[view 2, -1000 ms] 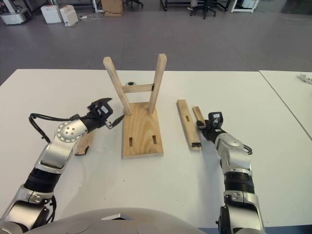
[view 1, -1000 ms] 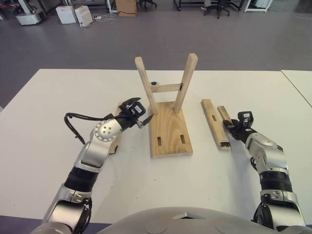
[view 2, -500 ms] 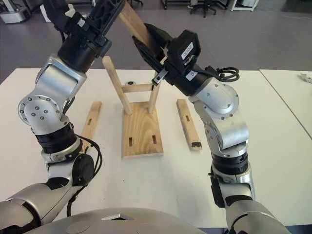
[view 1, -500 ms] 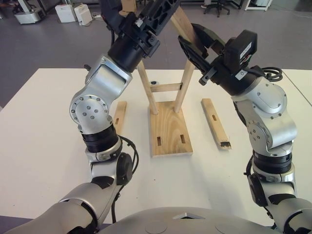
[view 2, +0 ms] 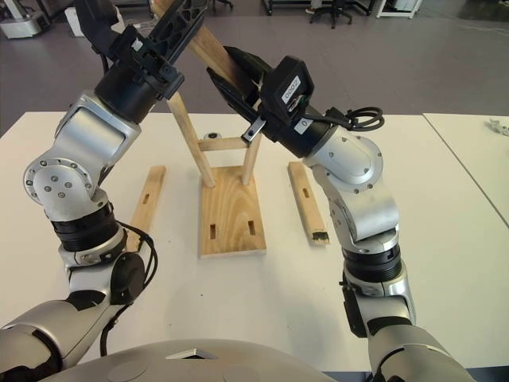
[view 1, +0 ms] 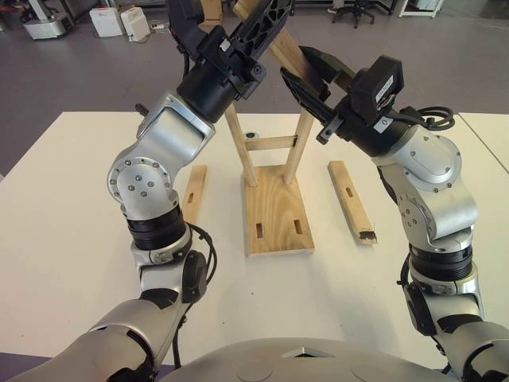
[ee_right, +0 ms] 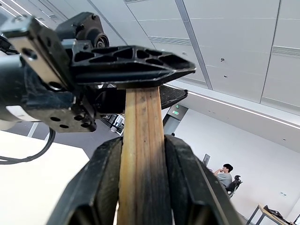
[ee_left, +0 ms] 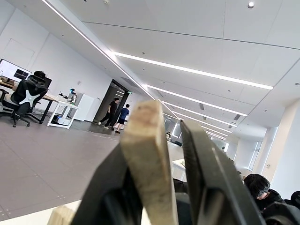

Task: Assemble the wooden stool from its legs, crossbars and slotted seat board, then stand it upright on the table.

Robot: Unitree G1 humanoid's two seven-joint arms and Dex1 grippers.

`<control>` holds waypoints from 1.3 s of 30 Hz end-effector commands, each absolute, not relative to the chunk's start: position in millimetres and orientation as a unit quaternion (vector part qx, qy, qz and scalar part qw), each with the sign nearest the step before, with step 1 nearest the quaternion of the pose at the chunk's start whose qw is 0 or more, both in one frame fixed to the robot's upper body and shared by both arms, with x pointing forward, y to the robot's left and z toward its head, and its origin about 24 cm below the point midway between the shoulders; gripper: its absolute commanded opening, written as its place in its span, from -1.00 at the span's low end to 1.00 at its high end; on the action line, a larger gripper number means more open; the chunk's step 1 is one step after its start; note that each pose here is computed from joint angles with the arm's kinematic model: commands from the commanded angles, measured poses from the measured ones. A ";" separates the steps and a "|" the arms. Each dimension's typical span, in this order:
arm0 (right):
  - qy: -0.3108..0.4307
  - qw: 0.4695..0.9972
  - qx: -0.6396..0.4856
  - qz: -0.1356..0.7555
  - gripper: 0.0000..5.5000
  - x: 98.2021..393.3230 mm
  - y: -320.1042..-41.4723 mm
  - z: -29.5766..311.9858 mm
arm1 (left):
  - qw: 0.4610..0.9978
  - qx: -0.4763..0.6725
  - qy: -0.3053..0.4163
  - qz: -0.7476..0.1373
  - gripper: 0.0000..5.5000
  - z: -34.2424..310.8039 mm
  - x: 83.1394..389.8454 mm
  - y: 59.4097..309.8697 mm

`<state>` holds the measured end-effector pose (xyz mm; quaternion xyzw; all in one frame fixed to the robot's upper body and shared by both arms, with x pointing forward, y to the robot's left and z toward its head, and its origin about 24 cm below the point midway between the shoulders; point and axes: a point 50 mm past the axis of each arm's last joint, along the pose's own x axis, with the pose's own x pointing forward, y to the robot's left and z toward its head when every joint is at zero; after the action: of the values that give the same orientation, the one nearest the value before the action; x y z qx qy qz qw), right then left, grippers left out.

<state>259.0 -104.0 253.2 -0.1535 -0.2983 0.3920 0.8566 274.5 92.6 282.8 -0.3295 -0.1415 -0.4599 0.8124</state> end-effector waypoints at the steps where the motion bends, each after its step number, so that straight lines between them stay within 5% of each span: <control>1: -0.312 0.855 -0.153 0.384 -0.53 260.4 -104.4 261.6 | 0.818 -0.323 -0.137 -0.456 -0.80 281.5 273.9 92.6; 5: -0.311 0.852 -0.153 0.391 -0.53 258.8 -102.0 261.1 | 0.819 -0.319 -0.139 -0.455 -0.85 282.2 273.9 92.8; 11: -0.265 0.851 -0.153 0.427 -0.10 253.9 -99.8 242.5 | 0.843 -0.298 -0.146 -0.423 -0.85 272.0 269.8 108.1; 13: -0.242 0.866 -0.149 0.411 0.04 256.9 -112.3 233.8 | 0.865 -0.283 -0.129 -0.393 -0.85 253.2 263.5 126.1; 19: -0.094 0.931 -0.166 0.310 0.05 269.2 -163.1 156.4 | 0.966 -0.188 0.009 -0.176 -0.85 150.5 246.7 216.3; 23: -0.054 0.946 -0.176 0.267 0.05 279.0 -181.5 126.1 | 0.977 -0.199 0.015 -0.075 -0.85 116.2 261.6 246.6; 31: -0.059 0.949 -0.155 0.270 0.05 281.3 -173.0 111.0 | 0.975 -0.220 0.009 -0.016 -0.85 90.2 267.8 261.6; 39: -0.056 0.949 -0.148 0.274 0.05 282.5 -168.4 104.2 | 0.968 -0.250 0.006 -0.031 -0.85 89.0 276.4 245.8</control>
<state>281.6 -170.3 103.7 -0.1484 -0.0512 0.2741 0.9488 273.5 251.9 93.3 -0.2485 -0.0038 -0.0277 0.9682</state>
